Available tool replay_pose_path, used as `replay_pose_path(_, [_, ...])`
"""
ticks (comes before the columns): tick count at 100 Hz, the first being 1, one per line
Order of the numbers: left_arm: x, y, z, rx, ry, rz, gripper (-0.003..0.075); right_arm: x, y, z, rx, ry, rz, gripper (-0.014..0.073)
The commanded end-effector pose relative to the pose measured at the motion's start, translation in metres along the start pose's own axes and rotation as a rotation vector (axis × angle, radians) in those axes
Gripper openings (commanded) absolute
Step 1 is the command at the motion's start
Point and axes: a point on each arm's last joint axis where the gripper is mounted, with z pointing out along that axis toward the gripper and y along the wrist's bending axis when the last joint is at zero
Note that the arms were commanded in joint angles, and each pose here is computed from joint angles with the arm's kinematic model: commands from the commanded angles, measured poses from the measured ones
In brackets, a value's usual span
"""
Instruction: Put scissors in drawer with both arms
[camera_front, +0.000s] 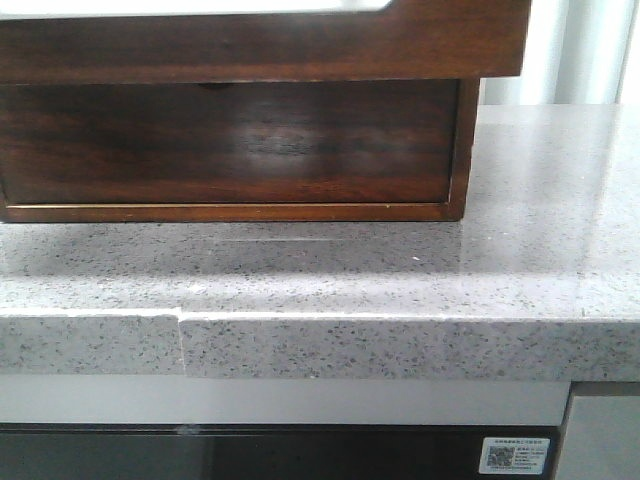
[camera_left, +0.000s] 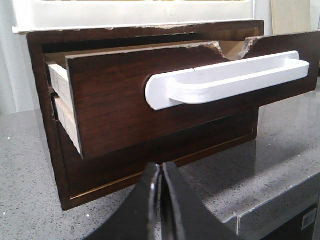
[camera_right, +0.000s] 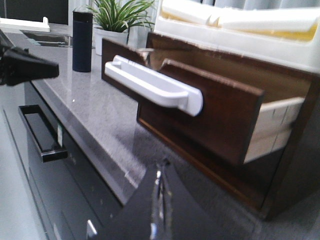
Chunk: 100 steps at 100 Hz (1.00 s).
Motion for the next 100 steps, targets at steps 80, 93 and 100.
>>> replay_pose_path(80, [-0.007, -0.002, -0.003, 0.031, -0.090, -0.111, -0.0018, 0.040, 0.007, 0.002, 0.016, 0.024, 0.028, -0.0061])
replay_pose_path(93, [0.008, -0.002, -0.001, -0.009, -0.049, -0.140, -0.0019, 0.040, 0.007, 0.002, 0.016, 0.024, 0.028, -0.0061])
replay_pose_path(100, [0.015, -0.001, 0.001, -0.049, -0.048, -0.142, -0.0019, 0.040, 0.007, 0.002, 0.016, 0.024, 0.028, -0.0061])
